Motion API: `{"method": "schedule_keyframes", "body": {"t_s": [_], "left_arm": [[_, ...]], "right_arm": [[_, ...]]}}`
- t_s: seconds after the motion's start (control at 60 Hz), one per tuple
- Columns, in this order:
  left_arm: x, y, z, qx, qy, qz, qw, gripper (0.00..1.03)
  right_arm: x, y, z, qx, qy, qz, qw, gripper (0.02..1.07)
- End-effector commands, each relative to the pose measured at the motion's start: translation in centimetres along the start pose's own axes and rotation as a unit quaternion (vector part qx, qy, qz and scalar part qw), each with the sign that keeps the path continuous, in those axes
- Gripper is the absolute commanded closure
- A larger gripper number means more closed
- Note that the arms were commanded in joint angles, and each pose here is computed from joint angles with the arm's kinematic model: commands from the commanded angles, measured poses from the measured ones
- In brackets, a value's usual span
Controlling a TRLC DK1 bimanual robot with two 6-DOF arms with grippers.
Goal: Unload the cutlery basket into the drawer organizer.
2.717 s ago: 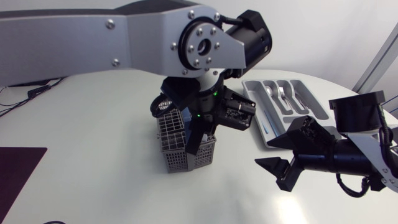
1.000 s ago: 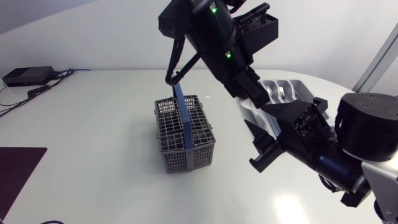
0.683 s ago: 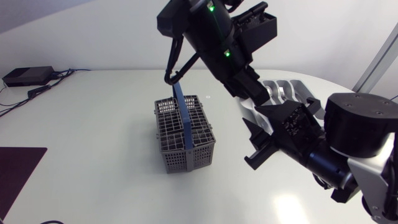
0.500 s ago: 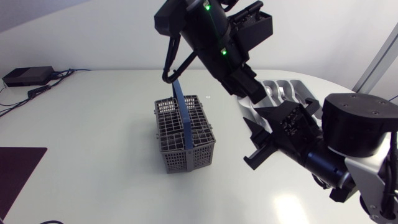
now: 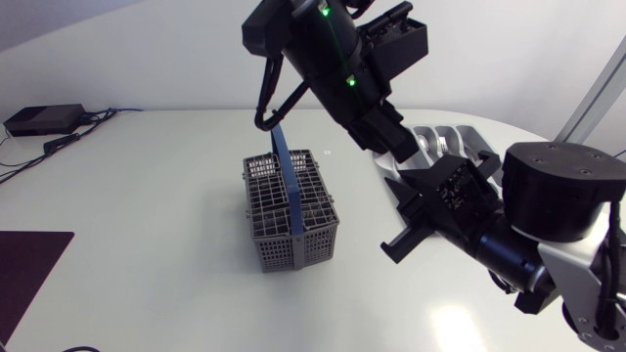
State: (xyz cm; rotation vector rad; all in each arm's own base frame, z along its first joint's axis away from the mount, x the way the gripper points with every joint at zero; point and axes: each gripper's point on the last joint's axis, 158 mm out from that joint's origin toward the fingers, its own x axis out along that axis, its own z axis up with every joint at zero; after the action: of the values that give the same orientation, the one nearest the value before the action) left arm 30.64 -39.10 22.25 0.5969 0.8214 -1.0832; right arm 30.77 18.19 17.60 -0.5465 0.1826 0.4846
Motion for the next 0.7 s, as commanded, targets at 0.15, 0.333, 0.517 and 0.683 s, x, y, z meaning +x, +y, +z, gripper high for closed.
{"method": "schedule_keyframes", "body": {"t_s": [0.15, 0.333, 0.517, 0.683], "left_arm": [[0.0, 0.4, 0.0, -0.008, -0.003, -0.002, 1.000, 0.44], [-1.7, 2.1, 1.5, -0.015, -0.033, 0.016, 0.999, 0.04], [-4.2, 4.5, 2.2, -0.022, -0.062, 0.042, 0.997, 0.04], [-6.8, 7.6, 1.6, -0.030, -0.077, 0.074, 0.994, 0.04]], "right_arm": [[-0.4, 0.4, 0.4, -0.013, -0.001, 0.012, 1.000, 1.02], [-1.1, 1.0, -0.6, -0.010, 0.010, 0.043, 0.999, 1.02], [-1.4, -1.3, -4.0, 0.005, 0.038, 0.076, 0.996, 1.02], [-1.5, -5.3, -7.7, 0.020, 0.059, 0.107, 0.992, 1.02]]}}
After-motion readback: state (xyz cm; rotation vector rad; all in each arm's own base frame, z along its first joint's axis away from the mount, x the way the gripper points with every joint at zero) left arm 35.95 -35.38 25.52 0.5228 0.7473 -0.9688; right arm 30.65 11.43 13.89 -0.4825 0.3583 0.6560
